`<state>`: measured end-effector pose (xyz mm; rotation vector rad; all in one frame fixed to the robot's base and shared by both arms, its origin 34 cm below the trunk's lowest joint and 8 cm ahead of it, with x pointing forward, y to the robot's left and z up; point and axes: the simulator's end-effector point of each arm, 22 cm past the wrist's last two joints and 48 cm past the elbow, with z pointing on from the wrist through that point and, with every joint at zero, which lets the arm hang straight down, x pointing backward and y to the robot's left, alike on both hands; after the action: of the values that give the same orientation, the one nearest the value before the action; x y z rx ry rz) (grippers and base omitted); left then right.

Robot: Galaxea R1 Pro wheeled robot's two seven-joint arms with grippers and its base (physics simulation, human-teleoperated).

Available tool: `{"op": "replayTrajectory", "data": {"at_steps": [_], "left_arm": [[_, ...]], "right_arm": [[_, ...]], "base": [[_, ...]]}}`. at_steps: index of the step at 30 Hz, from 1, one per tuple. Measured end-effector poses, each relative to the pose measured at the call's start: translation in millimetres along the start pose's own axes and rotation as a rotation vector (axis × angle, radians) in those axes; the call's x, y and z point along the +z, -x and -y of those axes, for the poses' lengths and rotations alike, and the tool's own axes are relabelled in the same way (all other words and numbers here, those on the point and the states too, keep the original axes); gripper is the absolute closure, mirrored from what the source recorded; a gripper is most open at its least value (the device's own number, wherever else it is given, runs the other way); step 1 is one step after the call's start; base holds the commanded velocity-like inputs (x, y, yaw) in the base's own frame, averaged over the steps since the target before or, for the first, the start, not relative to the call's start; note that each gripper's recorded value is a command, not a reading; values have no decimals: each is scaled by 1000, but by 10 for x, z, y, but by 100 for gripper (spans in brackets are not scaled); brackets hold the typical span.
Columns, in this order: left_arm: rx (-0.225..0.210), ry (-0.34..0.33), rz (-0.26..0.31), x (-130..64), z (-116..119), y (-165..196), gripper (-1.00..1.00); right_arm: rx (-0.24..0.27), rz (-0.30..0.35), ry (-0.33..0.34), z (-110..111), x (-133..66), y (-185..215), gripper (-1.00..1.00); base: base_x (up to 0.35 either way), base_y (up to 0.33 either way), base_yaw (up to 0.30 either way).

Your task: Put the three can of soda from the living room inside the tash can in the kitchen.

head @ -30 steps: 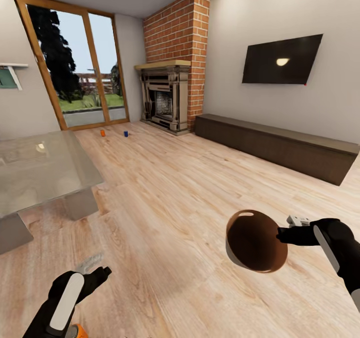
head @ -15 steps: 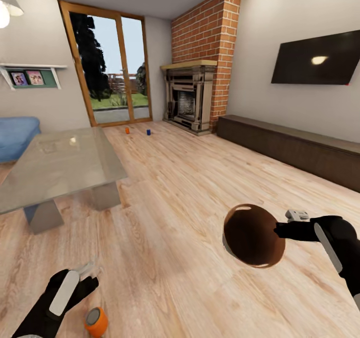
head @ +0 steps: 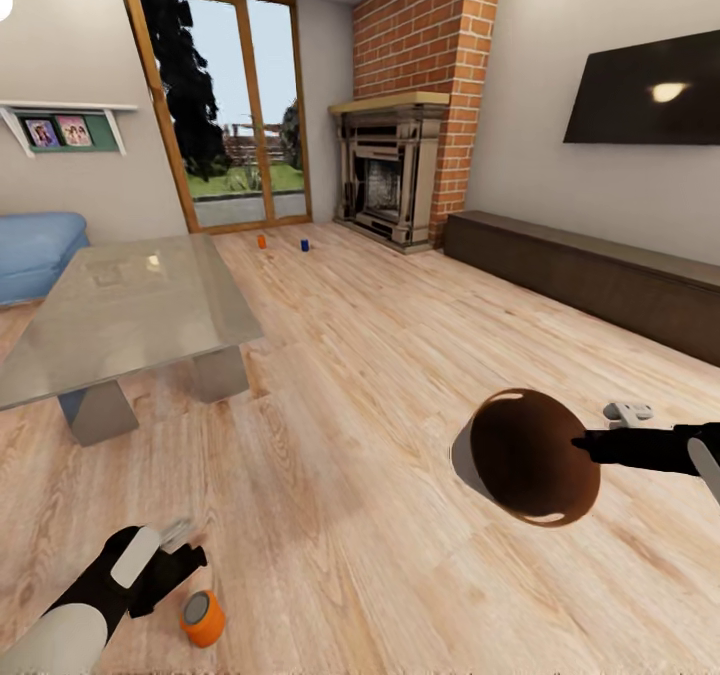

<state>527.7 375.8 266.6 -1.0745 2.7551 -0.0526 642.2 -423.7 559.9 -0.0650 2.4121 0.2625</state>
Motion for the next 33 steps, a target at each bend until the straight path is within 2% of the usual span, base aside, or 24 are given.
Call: {"op": "replayTrajectory", "data": {"at_steps": [3,7,10,16,22,26,33], "left_arm": [[4,-17,-7,56,-53,32,-100],[52,-5,-11,133,-74,-2,-100],[75,-10,-16,193,-41,-49,-100],[87,-1,-27,299,-63,-112,-100],[87,11,-27,402,-97,-147,-100],[122,26,-14,473,-88,-160,-100],[131,26,-4,532,3,-60,-100]], "right_arm": [[-25,-13,-43,139,15,-34,100],[-3,-24,-3,66,77,-72,100],[-23,-25,-18,86,103,-71,100],[-20,-53,-9,82,214,-174,100],[-25,-98,-27,159,335,-361,100],[-21,-114,-18,152,400,-424,100],[-22,-140,-20,194,496,-520,100]], "base": [[0,0,0],[0,0,0],[0,0,0],[0,0,0],[0,0,0],[0,0,0],[0,0,0]]}}
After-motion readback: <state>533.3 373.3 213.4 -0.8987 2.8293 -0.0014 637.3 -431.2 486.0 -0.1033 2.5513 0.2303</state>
